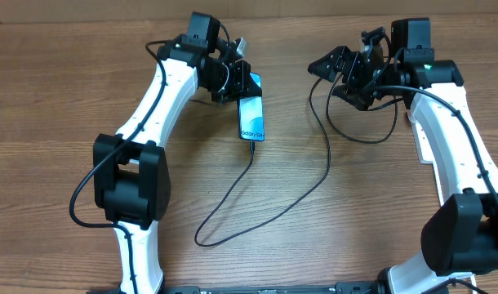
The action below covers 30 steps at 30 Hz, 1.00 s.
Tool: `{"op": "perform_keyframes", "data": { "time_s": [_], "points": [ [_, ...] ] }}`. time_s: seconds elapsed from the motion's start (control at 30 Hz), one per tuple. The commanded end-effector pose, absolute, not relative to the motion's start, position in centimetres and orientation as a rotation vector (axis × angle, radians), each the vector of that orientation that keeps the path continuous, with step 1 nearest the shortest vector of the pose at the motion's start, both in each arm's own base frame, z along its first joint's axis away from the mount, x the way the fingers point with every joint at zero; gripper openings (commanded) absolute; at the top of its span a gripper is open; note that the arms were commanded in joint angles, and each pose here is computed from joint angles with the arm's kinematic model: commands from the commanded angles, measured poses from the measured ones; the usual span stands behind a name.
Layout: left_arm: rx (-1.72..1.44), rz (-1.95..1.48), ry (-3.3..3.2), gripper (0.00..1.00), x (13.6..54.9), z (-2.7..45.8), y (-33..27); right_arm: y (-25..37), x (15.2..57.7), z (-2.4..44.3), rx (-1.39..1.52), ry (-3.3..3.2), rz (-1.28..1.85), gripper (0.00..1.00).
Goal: Plug charger to phone and switch on socket
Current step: 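Lower the held phone with the left gripper toward the table center, then lay the phone flat on the table and open the left gripper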
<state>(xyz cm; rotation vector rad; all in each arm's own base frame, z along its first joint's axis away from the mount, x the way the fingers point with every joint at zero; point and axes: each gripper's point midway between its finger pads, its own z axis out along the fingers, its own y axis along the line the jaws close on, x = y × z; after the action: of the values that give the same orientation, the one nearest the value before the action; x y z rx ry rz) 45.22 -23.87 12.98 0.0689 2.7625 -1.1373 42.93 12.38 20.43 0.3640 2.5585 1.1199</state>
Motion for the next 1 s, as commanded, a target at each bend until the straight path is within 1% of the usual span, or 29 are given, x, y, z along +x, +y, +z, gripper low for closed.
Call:
{"op": "perform_keyframes", "data": {
  "time_s": [0.0,0.13,0.4,0.5,0.83,0.97],
  "points": [
    [-0.016,-1.158,2.789,0.04,44.9,11.9,-24.2,12.0,42.9,22.0,0.324,2.520,1.087,0.97],
    [-0.010,-1.165,2.818,0.04,44.5,10.1,-25.0,12.0,42.8,22.0,0.316,2.524,1.081,0.97],
    [0.058,-1.156,2.839,0.04,43.8,8.2,-27.3,11.7,42.5,21.4,0.321,2.550,1.042,0.97],
    [0.027,-1.098,2.877,0.04,43.7,6.7,-27.4,11.6,42.5,21.4,0.322,2.552,1.043,0.97],
    [-0.033,-1.062,2.961,0.04,43.3,2.7,-27.2,11.6,42.5,21.3,0.324,2.553,1.039,0.97],
    [-0.043,-1.057,2.980,0.04,43.2,1.8,-27.1,11.4,42.5,21.1,0.335,2.561,1.019,0.97]
  ]
}}
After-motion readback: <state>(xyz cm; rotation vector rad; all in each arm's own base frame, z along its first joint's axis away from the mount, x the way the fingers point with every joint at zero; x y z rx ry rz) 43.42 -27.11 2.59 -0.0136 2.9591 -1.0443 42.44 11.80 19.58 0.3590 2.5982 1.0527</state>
